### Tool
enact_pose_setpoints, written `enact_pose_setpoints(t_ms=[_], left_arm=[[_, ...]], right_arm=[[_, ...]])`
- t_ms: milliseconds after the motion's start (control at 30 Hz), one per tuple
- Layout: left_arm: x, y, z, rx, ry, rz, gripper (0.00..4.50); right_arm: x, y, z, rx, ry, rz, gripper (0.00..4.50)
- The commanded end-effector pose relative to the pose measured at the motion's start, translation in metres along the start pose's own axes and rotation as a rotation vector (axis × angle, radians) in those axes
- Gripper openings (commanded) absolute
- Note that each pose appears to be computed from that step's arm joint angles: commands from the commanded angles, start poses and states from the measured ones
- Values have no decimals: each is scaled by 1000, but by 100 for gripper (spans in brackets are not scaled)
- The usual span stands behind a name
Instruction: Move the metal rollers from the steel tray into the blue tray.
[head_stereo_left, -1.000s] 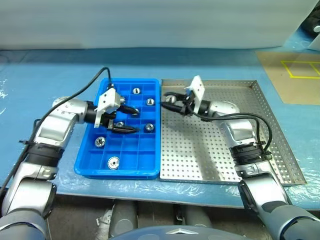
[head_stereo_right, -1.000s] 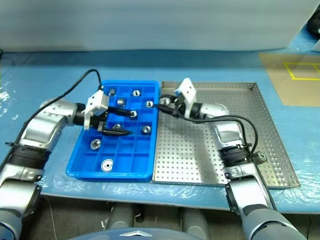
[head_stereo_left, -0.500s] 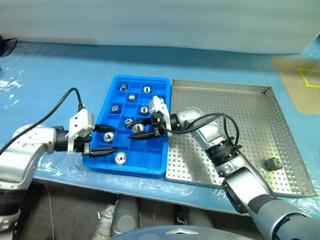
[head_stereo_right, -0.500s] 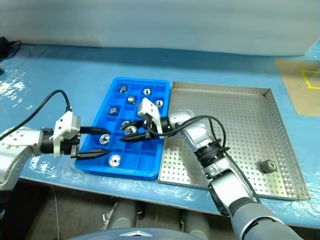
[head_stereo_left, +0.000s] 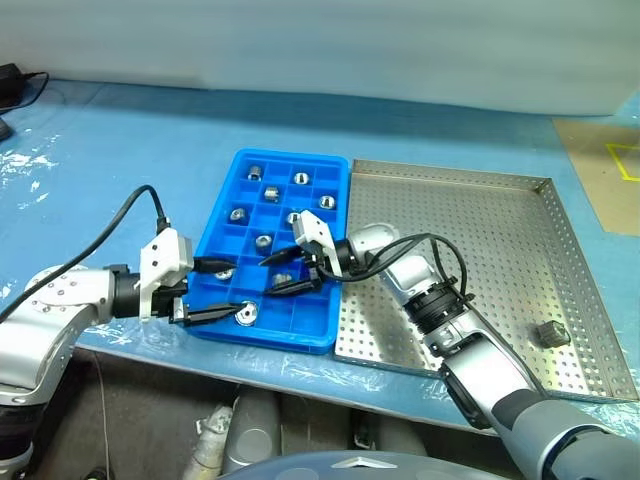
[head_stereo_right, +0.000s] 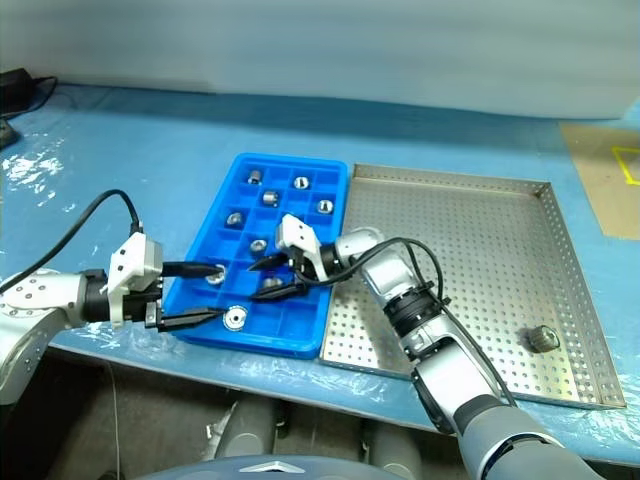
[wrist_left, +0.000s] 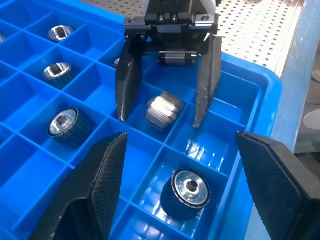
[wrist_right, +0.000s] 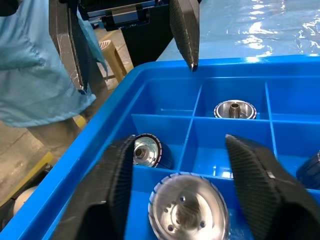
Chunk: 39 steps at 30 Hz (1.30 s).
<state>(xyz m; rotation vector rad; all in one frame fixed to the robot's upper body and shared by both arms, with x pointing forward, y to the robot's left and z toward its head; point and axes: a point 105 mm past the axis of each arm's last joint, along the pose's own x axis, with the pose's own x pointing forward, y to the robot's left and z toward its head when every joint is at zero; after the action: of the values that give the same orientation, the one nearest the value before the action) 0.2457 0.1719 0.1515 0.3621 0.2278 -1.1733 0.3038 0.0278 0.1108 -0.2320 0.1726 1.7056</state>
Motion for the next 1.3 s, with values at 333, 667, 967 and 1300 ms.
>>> enact_pose_setpoints(t_ms=[333,667,967,1300], left_arm=[[26,16,20,66,-69,-85,369],[77,28,36,142,-139,-293,369],[125,25,51,200,-200,-488,369],[149,15,51,218,-230,-604,369]], right_arm=[[-40,-13,48,-26,-150,-143,369],[-127,2,49,-9,-103,-454,369],[-217,44,-2,121,-2,-940,369],[-278,85,-30,192,97,-1257,369]])
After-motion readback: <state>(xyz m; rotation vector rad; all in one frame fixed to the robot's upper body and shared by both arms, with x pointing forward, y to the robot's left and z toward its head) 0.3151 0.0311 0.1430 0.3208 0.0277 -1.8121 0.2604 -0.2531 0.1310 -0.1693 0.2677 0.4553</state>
